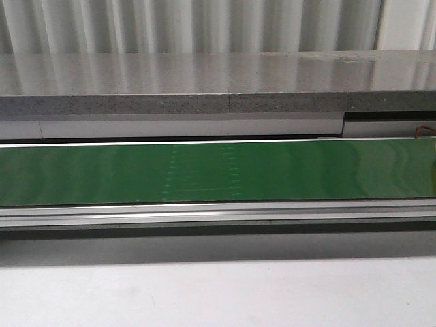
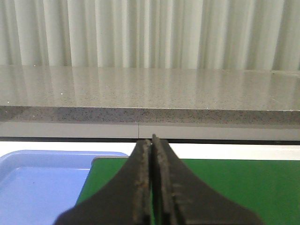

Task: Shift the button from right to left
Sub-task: 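Lower the held button onto the conveyor belt end and open the right gripper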

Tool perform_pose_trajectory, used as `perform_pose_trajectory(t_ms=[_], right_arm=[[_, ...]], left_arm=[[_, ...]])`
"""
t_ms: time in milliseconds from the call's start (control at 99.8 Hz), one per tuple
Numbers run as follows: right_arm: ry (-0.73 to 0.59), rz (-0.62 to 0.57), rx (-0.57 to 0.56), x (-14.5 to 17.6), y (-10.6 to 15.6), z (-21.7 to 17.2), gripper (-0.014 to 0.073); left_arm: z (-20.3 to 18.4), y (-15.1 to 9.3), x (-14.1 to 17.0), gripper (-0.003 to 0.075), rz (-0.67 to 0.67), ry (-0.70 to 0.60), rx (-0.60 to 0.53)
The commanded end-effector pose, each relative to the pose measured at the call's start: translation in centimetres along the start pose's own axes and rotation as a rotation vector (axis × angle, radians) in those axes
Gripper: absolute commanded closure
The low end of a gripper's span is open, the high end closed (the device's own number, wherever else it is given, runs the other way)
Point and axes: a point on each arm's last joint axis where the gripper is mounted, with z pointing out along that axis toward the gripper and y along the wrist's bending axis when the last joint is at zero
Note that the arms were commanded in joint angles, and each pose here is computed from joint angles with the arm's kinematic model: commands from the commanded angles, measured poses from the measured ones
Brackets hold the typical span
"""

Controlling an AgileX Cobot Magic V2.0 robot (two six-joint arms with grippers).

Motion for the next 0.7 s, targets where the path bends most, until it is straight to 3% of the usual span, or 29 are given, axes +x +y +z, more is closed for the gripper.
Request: perform_pose_trajectory(t_ms=[0, 170, 381, 692], right_arm=[[-0.102, 0.018, -0.001, -1.2, 0.4, -1.7, 0.0062], [-0.204, 0.004, 0.011, -1.6, 1.0, -4.5, 0.0062], [-0.395, -0.049, 0.028, -1.1, 2.8, -11.1, 0.0063], [-0.63, -0.134, 0.087, 4.2, 4.9, -17.5, 0.0064]], left_arm=[[-0.2, -0.1, 0.0, 0.074, -0.007, -0.086, 0.014], [-0.2, -0.1, 0.0, 0.074, -0.007, -0.086, 0.014], [-0.2, -0.1, 0.0, 0.074, -0.007, -0.086, 0.014], [-0.2, -0.1, 0.0, 0.074, -0.007, -0.086, 0.014]])
